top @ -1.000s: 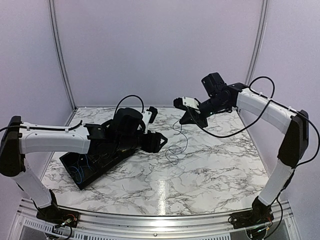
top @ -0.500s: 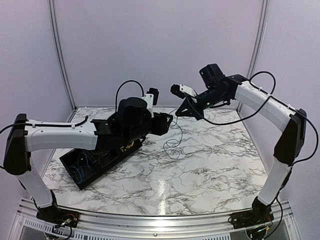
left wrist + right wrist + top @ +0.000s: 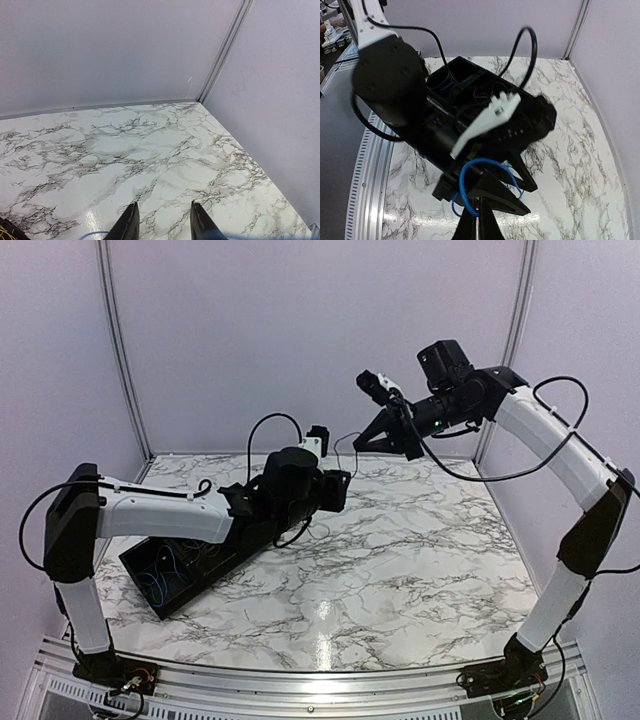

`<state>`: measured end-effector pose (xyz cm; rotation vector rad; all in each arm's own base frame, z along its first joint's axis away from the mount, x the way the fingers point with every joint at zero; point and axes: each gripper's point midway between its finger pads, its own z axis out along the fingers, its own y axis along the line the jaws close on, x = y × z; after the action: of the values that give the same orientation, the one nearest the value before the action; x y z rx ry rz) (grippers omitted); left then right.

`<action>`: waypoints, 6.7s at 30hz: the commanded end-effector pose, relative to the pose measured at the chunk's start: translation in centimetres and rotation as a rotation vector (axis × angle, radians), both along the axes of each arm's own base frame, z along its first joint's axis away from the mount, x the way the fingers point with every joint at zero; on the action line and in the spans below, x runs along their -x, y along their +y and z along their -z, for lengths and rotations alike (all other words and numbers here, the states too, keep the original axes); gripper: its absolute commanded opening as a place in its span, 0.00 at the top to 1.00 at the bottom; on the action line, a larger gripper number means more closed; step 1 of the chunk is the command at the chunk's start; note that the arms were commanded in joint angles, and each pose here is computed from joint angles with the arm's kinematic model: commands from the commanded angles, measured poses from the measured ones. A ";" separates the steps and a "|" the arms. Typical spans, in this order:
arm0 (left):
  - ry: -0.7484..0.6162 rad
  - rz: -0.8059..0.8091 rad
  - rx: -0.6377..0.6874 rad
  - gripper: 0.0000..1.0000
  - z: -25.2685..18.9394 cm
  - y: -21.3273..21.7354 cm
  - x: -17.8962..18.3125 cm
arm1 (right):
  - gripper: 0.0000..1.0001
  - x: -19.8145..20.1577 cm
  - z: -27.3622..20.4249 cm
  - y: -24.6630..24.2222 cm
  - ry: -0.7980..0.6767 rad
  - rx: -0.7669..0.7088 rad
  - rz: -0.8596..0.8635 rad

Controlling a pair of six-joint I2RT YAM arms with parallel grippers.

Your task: Untangle the cables

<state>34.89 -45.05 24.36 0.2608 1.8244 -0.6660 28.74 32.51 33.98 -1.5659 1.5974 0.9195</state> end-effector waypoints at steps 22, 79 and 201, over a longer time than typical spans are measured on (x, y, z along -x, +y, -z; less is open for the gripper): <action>0.273 0.068 -0.093 0.65 15.0 0.8 1.6 | 1.00 1.9 -27.5 -5.2 -0.315 -0.616 0.122; 0.528 -0.012 -0.223 0.38 14.6 5.3 4.4 | 1.00 -5.6 16.4 -1.9 0.212 0.049 0.324; 0.841 -1.027 -0.664 1.00 11.4 43.9 13.2 | 0.61 -2.3 20.0 -3.5 0.283 0.114 0.283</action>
<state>22.23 -1.56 14.01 -0.5241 2.5414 0.6317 31.38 28.86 13.06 -1.2551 2.0792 0.9481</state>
